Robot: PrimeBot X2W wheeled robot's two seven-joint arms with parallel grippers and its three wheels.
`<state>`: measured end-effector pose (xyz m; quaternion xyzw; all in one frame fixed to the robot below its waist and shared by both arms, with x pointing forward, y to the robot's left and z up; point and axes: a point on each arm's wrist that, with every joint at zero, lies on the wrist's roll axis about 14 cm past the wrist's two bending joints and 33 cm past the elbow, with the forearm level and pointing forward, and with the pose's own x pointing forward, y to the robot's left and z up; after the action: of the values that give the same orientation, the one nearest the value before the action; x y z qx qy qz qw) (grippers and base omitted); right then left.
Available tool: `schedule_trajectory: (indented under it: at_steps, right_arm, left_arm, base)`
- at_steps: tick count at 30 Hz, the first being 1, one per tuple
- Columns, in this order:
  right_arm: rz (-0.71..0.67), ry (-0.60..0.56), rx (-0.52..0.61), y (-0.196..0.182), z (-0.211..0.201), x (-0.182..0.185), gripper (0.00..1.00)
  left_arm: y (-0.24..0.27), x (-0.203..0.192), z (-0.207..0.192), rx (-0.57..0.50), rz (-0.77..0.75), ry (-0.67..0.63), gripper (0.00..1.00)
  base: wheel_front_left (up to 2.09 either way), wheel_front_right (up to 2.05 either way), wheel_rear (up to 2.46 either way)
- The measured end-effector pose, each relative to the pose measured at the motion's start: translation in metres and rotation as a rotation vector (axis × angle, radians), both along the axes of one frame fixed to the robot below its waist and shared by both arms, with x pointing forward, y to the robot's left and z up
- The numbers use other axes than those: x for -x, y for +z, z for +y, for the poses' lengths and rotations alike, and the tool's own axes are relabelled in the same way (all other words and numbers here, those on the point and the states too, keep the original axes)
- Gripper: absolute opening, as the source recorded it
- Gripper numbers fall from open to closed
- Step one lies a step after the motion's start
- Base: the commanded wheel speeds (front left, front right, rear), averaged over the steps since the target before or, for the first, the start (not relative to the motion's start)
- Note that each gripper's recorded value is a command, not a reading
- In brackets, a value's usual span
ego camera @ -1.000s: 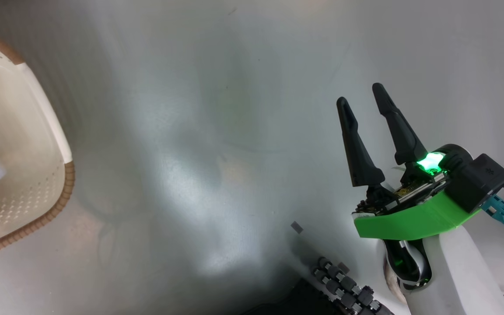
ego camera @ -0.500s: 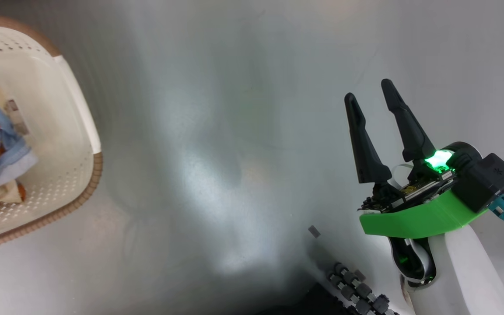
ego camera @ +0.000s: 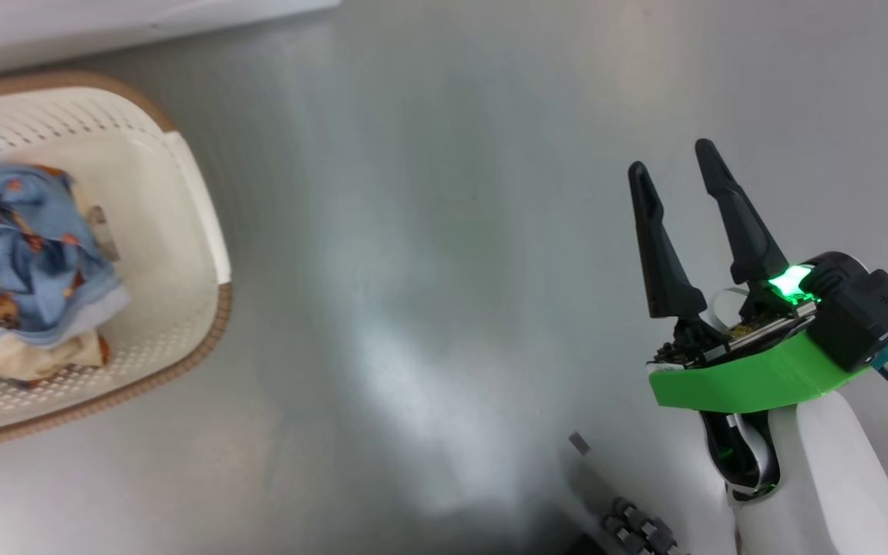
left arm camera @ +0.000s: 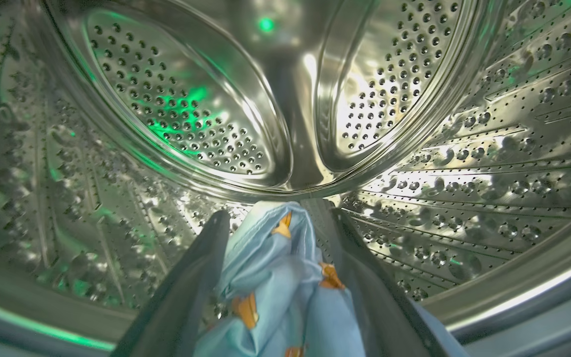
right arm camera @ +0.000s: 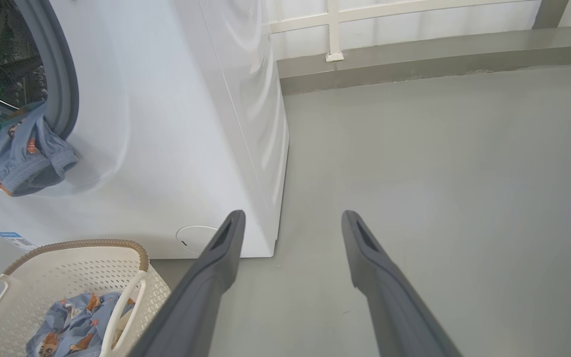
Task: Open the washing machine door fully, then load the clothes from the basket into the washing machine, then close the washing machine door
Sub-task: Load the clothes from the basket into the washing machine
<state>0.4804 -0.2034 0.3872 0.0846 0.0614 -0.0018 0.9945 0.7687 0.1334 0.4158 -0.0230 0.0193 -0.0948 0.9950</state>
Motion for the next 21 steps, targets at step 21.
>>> schedule_trajectory:
  at_steps: [21]
  right_arm:
    - [-0.093, 0.079, 0.034, 0.052, 0.029, 0.018, 1.00]
  left_arm:
    - [0.028, 0.198, 0.014, 0.024, -0.067, 0.080, 1.00]
  base:
    - [0.00, 0.00, 0.00]
